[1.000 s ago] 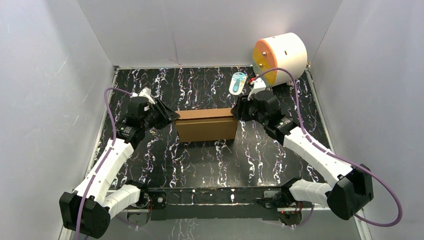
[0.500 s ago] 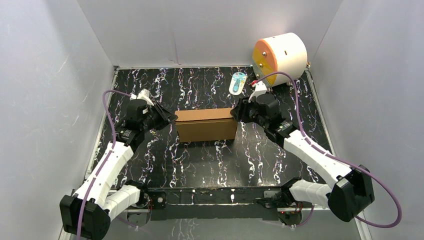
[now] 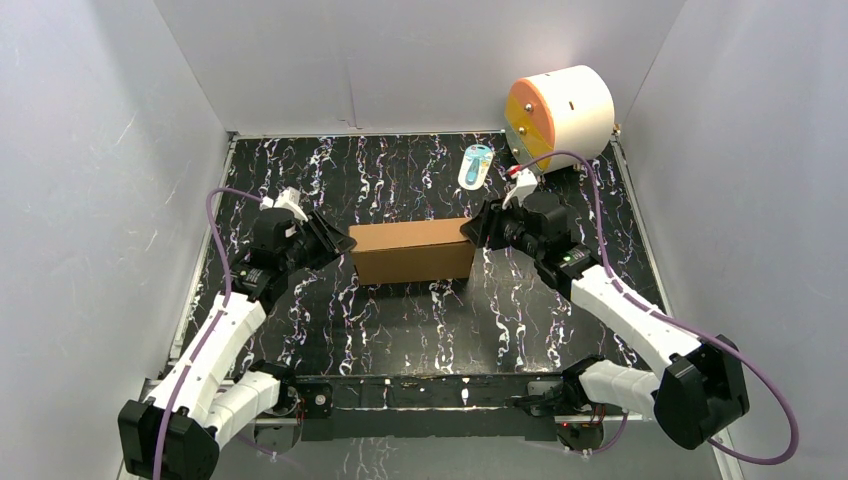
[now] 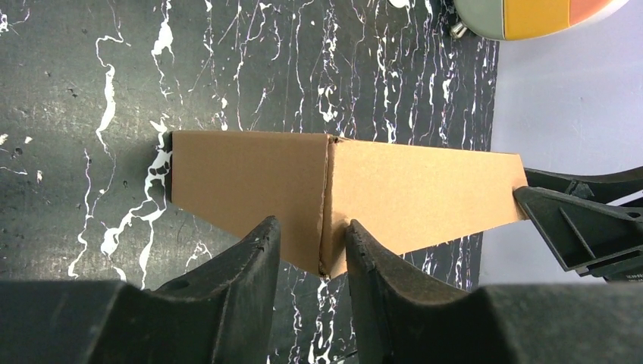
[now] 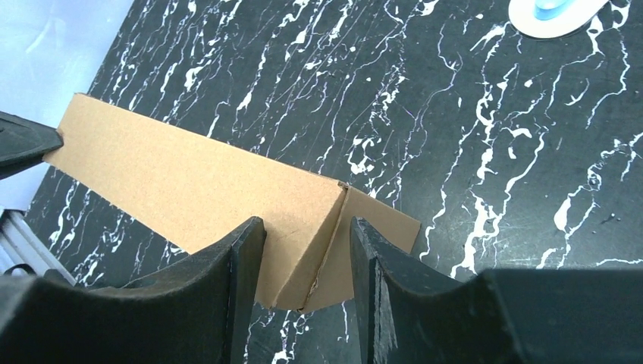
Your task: Fold the paper box
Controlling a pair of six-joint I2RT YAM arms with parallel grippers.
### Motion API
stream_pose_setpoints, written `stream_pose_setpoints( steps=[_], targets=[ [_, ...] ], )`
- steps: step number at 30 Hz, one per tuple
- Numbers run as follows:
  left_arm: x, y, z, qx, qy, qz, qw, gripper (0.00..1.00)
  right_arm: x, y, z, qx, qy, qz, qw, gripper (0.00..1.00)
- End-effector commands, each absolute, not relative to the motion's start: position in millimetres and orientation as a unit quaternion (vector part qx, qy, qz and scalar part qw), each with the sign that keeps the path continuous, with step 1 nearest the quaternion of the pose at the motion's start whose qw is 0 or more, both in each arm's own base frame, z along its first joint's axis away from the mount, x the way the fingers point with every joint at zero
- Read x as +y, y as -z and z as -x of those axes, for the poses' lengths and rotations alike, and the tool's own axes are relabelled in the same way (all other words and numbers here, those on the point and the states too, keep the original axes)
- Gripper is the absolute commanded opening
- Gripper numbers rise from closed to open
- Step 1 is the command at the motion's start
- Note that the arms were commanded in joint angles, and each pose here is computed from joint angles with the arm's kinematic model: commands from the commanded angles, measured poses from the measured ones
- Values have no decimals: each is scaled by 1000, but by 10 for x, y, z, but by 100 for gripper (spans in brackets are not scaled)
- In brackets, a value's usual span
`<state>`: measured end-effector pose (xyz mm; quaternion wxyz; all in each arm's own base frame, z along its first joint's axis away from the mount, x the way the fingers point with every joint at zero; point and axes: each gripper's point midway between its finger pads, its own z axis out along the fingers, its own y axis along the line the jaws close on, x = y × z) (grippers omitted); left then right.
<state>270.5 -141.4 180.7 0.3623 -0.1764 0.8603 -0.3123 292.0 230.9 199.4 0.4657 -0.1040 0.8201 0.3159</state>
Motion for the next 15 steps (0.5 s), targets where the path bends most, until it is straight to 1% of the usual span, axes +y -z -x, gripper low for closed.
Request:
stream_pose_setpoints(
  steps=[1, 5, 12, 15],
  targets=[
    [-1197, -1074, -2239, 925, 218, 182, 253, 35, 2276, -1409, -2649, 865, -314, 123, 372, 53],
    [-1224, -1012, -2210, 924, 226, 186, 245, 34, 2263, -1402, -2637, 861, -343, 113, 358, 53],
    [-1252, -935, -2197, 922, 234, 196, 238, 32, 2143, -1776, -2730, 832, -415, 85, 359, 57],
    [-1263, -929, -2205, 922, 237, 197, 237, 32, 2144, -1834, -2700, 825, -446, 85, 337, 58]
  ],
)
